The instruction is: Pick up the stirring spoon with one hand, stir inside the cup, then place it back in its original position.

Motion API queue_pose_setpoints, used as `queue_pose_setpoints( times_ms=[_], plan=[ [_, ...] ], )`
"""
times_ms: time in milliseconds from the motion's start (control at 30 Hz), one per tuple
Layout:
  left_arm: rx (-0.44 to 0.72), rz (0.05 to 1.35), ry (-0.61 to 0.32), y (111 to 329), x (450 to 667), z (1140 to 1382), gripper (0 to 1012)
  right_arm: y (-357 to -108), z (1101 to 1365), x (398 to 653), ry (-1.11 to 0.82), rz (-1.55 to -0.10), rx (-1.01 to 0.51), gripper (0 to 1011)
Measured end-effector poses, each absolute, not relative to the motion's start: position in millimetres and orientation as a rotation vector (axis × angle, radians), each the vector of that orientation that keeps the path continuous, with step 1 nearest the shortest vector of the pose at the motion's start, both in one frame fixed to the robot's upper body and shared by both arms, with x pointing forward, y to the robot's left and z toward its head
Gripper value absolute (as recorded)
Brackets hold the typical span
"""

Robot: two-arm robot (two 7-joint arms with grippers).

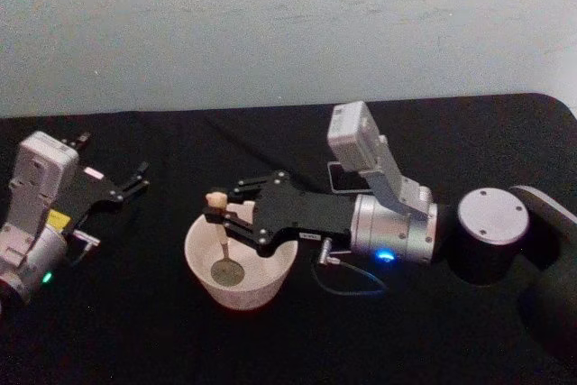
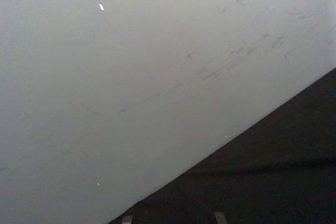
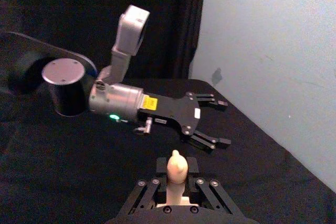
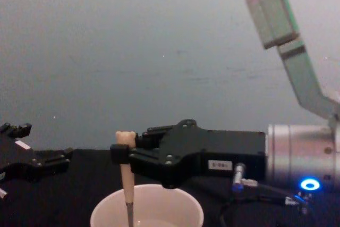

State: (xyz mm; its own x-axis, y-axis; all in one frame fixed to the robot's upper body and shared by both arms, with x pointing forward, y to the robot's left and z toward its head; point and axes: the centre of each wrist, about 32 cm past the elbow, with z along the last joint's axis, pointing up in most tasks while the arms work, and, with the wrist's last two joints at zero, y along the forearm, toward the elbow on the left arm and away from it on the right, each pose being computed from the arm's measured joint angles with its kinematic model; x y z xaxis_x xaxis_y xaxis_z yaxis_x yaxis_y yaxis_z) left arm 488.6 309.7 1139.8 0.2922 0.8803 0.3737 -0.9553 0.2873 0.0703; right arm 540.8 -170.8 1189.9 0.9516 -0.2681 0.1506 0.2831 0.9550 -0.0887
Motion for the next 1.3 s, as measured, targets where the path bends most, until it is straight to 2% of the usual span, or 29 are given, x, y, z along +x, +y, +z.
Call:
queue_pose_setpoints(
  times_ms=[300,633,1067,1300],
  plan=[
    [0.304,1.248,-0.285,310,489,1140,1001,-159,1189,556,-0.14,-0.336,-0.146,214],
    [0.304,1.248,-0.285,310,489,1140,1001,-170,1191,567,-0.144,-0.401,-0.162,214],
    [0.304,1.248,-0.285,310,489,1140,1002,-200,1189,546,-0.156,-0.386,-0.18,214],
    [0.304,1.248,-0.285,310,489,1140,1002,-206,1191,532,-0.157,-0.347,-0.165,214]
  ],
)
